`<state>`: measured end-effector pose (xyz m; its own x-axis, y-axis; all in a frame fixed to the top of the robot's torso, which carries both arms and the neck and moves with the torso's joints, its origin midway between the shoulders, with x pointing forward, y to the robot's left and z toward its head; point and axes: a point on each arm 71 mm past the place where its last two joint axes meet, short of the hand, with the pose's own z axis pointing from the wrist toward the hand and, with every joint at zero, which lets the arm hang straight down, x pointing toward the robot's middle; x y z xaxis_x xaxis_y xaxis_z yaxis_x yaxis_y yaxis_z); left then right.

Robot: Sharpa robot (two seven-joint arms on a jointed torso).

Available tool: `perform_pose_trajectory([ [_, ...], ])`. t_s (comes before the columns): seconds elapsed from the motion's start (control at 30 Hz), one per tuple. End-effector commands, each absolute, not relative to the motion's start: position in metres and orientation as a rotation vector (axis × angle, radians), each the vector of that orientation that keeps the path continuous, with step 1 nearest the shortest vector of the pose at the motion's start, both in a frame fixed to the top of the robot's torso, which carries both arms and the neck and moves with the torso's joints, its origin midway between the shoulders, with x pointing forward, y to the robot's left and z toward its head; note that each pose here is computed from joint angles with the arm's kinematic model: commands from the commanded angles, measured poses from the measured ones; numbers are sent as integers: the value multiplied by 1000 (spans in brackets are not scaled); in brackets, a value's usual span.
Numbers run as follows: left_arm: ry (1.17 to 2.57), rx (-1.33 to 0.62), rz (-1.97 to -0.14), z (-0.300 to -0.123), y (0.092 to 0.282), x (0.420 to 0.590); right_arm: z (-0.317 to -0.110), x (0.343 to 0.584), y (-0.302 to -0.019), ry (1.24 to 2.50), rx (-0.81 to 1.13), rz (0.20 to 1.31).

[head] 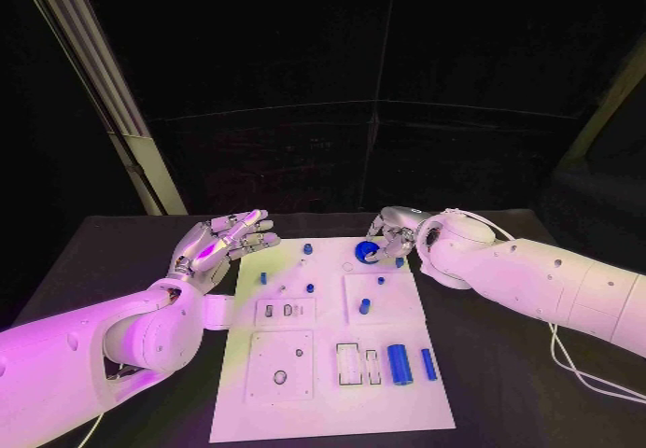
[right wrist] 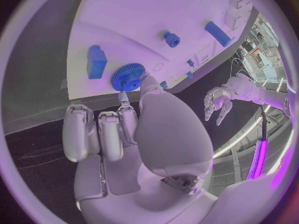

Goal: Assemble the parts on the task board

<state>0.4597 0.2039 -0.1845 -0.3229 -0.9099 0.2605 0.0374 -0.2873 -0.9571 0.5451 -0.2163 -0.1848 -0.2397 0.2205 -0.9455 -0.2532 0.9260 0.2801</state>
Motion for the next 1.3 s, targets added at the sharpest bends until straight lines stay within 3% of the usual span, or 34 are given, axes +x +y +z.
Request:
perform_pose_trajectory([
  [0.03,1232,-1174,-1719,-183,202,460,-186,545,-215,1786,-57,428],
  [0.43,1236,-1175,-1719,-184,203,460,-185,544,-211,1762,-97,412],
  [0.8,1237,-1177,-1717,-184,203,460,-177,541,-205,1628,-178,405],
  [1.3,1244,-1180,-1720,-184,203,460,-167,524,-177,1547,-208,499],
])
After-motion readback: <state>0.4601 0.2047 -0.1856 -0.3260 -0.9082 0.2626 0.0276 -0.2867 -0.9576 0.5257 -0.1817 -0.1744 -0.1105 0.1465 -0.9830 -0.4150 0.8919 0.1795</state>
